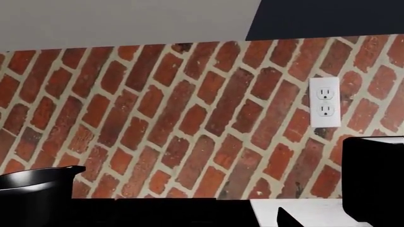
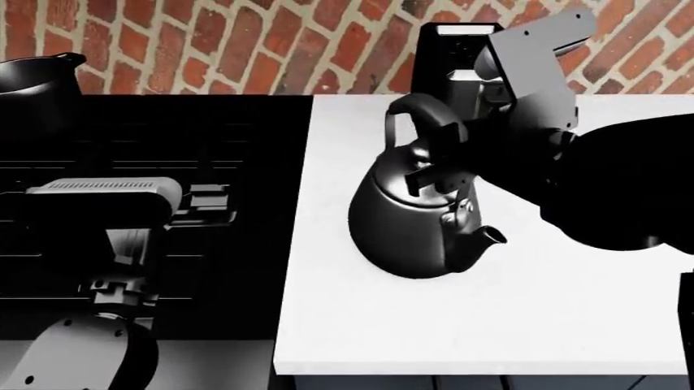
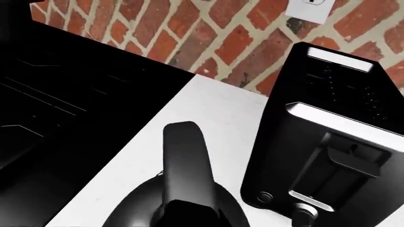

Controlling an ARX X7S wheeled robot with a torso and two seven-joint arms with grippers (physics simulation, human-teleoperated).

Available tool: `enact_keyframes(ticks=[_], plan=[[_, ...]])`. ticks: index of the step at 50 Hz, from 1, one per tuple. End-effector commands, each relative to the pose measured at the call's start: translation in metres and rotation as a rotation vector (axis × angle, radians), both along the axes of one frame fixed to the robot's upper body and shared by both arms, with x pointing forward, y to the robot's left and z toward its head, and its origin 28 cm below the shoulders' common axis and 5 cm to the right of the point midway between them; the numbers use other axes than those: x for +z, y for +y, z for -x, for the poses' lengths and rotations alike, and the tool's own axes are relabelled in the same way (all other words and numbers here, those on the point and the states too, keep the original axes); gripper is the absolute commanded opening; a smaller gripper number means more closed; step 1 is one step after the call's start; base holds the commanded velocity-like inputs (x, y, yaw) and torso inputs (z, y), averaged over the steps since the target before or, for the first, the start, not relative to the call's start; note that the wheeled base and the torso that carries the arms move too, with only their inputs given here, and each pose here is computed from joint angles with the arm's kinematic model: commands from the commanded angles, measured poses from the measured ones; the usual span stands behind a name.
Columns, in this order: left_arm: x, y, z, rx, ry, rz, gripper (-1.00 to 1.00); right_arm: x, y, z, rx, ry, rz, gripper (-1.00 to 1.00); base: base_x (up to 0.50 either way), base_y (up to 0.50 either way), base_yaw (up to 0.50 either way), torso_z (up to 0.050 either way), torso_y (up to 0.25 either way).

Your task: Pick the kettle from the counter and place it on a stove burner. Then turn the burner on.

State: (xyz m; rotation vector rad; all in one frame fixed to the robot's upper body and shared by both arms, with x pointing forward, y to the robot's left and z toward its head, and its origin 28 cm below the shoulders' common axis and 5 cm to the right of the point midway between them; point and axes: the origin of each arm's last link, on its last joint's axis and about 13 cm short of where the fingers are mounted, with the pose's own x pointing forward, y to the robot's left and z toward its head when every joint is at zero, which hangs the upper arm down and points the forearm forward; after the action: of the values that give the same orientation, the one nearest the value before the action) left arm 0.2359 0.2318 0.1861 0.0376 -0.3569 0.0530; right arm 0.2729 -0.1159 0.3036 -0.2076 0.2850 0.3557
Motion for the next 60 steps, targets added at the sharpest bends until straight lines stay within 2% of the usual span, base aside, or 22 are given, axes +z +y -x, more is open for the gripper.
enact_keyframes(ticks=[1, 9, 30, 35, 60], plan=[[0.000, 0.000, 0.000, 0.002, 0.000, 0.000, 1.00, 0.018, 0.001, 0.009, 0.023, -0.133, -0.048, -1.00, 0.00, 0.00, 0.00, 0.000, 0.000], [0.000, 0.001, 0.000, 0.004, -0.002, 0.000, 1.00, 0.031, -0.001, 0.019, 0.042, -0.211, -0.091, -1.00, 0.00, 0.00, 0.00, 0.000, 0.003], [0.004, 0.004, 0.002, 0.018, -0.014, 0.009, 1.00, 0.034, 0.005, 0.023, 0.104, -0.287, -0.086, -1.00, 0.00, 0.00, 0.00, 0.000, 0.001], [0.005, 0.005, 0.003, 0.022, -0.017, 0.011, 1.00, 0.037, 0.006, 0.024, 0.105, -0.297, -0.048, -1.00, 0.00, 0.46, 0.00, 0.000, 0.002], [0.007, 0.006, 0.004, 0.025, -0.022, 0.017, 1.00, 0.040, 0.008, 0.027, 0.094, -0.329, 0.021, -1.00, 0.00, 0.50, 0.00, 0.001, 0.002]])
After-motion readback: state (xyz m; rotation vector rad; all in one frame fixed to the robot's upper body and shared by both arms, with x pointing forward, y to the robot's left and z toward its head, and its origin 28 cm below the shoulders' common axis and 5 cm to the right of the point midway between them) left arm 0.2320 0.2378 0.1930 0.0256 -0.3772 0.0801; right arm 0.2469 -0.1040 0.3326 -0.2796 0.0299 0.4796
